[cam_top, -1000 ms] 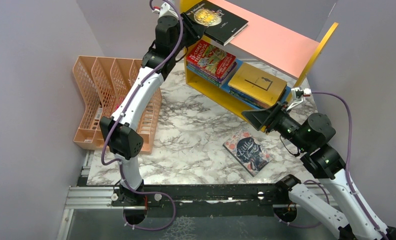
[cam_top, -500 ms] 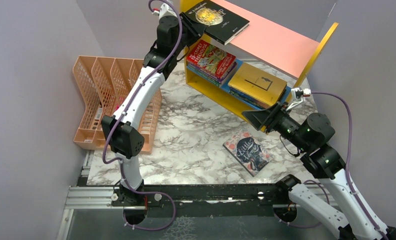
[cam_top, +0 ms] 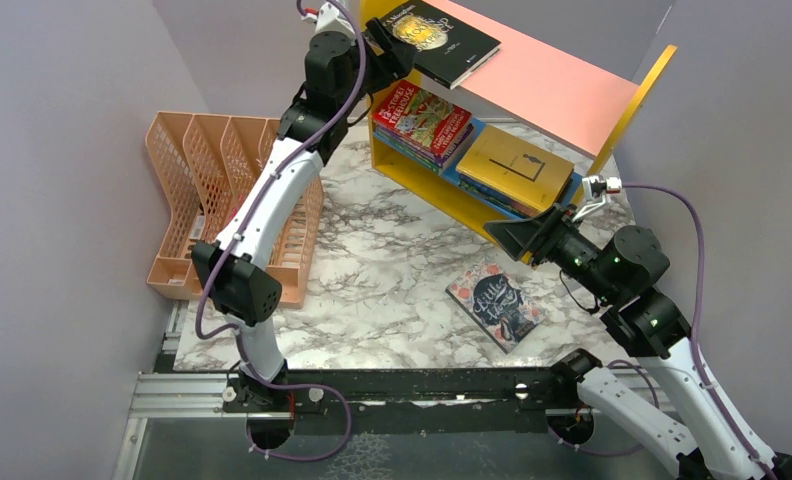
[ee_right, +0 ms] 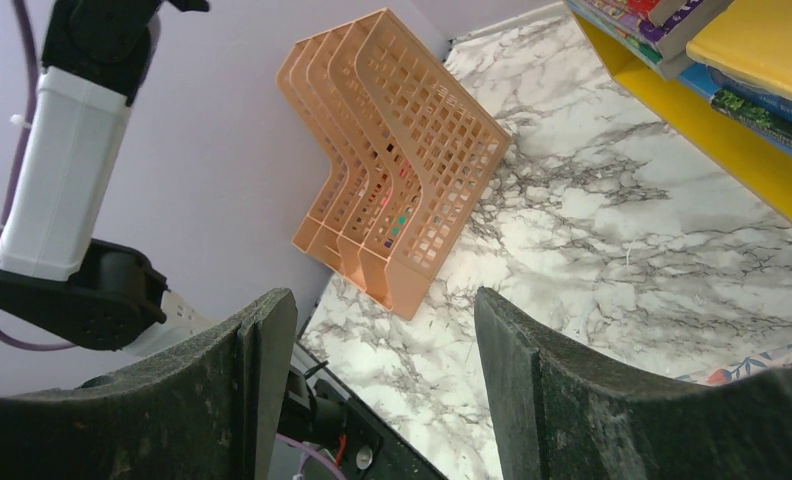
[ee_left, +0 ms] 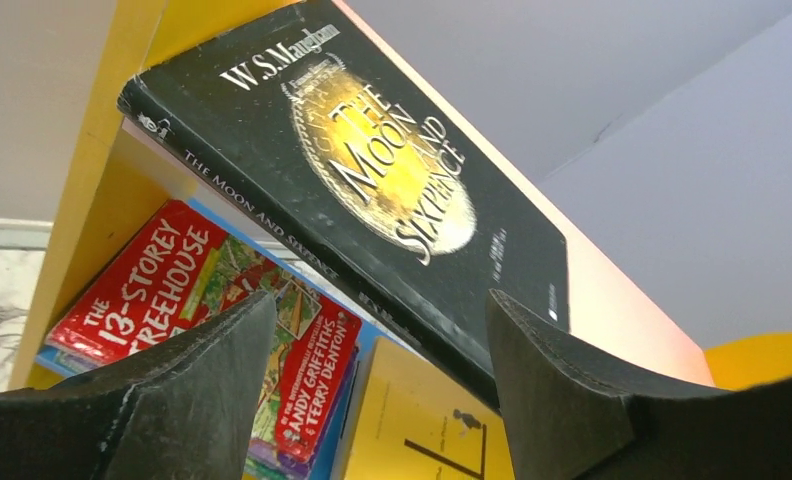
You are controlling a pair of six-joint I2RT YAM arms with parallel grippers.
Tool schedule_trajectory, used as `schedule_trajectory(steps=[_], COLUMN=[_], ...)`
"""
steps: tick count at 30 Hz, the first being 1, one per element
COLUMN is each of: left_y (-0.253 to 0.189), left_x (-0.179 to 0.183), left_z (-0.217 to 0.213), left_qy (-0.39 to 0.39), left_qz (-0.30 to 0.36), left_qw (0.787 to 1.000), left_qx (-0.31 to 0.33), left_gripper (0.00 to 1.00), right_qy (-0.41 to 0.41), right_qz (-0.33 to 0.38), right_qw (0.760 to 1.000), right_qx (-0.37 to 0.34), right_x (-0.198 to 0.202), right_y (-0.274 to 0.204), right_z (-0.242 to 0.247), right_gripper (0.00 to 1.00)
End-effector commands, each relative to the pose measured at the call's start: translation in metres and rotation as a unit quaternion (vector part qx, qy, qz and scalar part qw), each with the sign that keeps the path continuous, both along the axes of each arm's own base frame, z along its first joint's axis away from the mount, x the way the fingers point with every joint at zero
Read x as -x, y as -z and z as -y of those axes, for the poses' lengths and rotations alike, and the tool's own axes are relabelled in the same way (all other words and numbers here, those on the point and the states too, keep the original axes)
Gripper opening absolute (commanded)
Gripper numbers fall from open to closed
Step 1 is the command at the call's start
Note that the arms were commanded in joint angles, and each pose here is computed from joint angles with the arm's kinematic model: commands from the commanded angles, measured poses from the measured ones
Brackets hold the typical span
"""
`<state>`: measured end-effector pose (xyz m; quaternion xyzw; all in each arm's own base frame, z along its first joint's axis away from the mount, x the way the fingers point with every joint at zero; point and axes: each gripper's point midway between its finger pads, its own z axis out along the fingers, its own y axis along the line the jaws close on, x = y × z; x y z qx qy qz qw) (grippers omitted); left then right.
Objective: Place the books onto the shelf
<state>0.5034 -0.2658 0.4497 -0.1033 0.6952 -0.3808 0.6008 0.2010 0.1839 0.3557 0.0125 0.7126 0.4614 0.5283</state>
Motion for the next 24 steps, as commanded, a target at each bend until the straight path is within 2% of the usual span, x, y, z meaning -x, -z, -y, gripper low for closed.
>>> schedule_trajectory(steps=[1, 4, 9, 12, 16, 24], left_y=[-0.045, -0.039, -0.027, -0.020, -0.015, -0.011], left_x=[0.046, 0.050, 0.047, 0.041, 0.034, 0.023], left_z=[-0.005, -0.004, 0.000, 0.007, 0.013, 0.027], left_qy=[0.044, 0.052, 0.052, 0.061, 0.056, 0.075], left_qz=[0.059, 0.049, 0.033, 0.024, 0.018, 0.023], left_qw=[0.997, 0.997, 0.998, 0.998, 0.998, 0.997], left_qx=[-0.022, -0.018, 0.000, 0.008, 0.011, 0.016], left_gripper=[0.77, 0.72, 0.48, 0.38, 0.37, 0.45], right_qy=[0.011, 0.009, 0.009, 0.012, 0.012, 0.012], right_qz=[0.000, -0.003, -0.006, -0.006, -0.006, -0.008], right_qw=[1.000, 1.000, 1.000, 1.000, 1.000, 1.000], right_qx=[0.000, -0.001, -0.001, 0.000, 0.000, 0.001], right_x=[-0.001, -0.001, 0.000, 0.000, 0.000, -0.002], right_y=[-0.001, 0.001, 0.002, 0.002, 0.002, 0.003], right_z=[0.004, 0.003, 0.003, 0.004, 0.005, 0.003], right_gripper=[0.70, 0.70, 0.70, 0.70, 0.70, 0.70])
